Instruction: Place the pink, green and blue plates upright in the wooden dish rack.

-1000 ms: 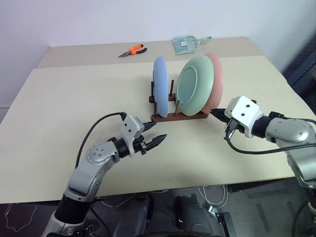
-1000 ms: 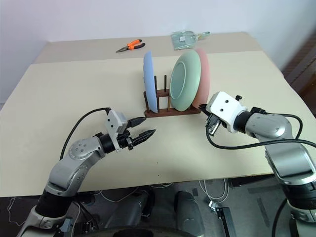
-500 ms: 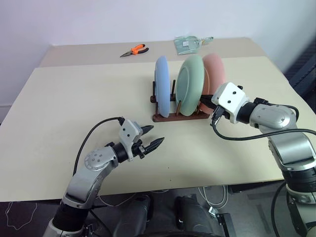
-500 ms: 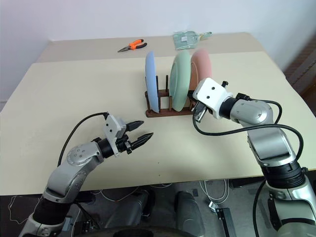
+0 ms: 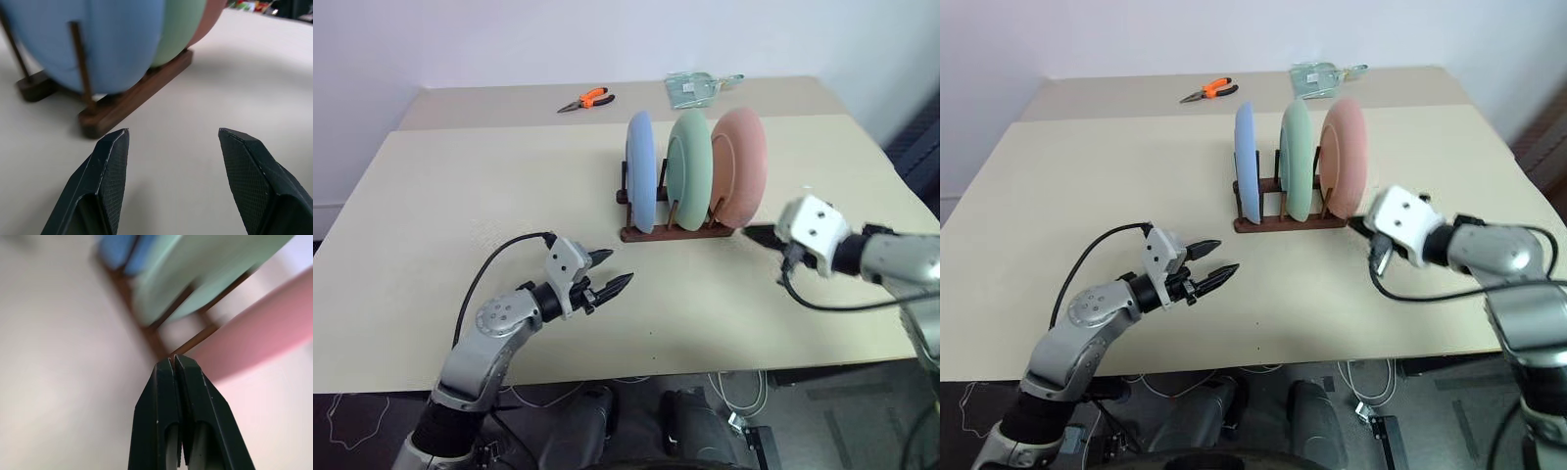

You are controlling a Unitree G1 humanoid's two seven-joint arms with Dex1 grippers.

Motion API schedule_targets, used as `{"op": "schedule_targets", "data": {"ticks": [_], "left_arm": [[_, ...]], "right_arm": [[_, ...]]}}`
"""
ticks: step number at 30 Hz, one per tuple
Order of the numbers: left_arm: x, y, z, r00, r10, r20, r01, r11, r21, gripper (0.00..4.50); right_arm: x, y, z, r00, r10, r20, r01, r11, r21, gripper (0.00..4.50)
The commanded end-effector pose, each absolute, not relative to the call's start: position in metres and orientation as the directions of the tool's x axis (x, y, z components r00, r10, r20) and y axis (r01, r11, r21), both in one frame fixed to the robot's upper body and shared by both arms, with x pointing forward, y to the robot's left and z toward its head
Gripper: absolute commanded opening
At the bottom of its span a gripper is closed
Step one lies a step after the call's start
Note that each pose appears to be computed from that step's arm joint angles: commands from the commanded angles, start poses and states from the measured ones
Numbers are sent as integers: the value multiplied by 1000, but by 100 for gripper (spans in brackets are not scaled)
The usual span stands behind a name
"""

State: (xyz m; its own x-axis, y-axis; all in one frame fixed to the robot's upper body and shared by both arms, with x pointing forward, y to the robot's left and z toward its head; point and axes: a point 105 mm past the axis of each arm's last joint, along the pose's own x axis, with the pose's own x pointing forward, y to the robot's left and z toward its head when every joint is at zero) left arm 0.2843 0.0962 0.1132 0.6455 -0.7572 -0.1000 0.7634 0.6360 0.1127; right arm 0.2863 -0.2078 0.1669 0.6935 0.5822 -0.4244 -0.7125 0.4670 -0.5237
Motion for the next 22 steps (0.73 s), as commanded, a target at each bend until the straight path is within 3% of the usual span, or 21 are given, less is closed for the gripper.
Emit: {"op": "schedule_targets", "data": {"ticks": [1,7,11,22], "left_arm": [[292,127,113,719,-687,-107,694,702,157,298],[296,175,97,804,-569,-173,594,781,195,298],[287,217,87,855,-468,-224,514,822,246,298],[281,213,87,876,-439,-200,479,845,239,298]], "right_arm": [[290,-228,171,761,535,-366,-642,542,-542,5],[309,-255,159,847,439,-299,-528,640,-557,5],[326,-252,146,879,418,-229,-475,721,-505,5],[347,-242,134,857,454,-243,-513,704,-491,5]]}}
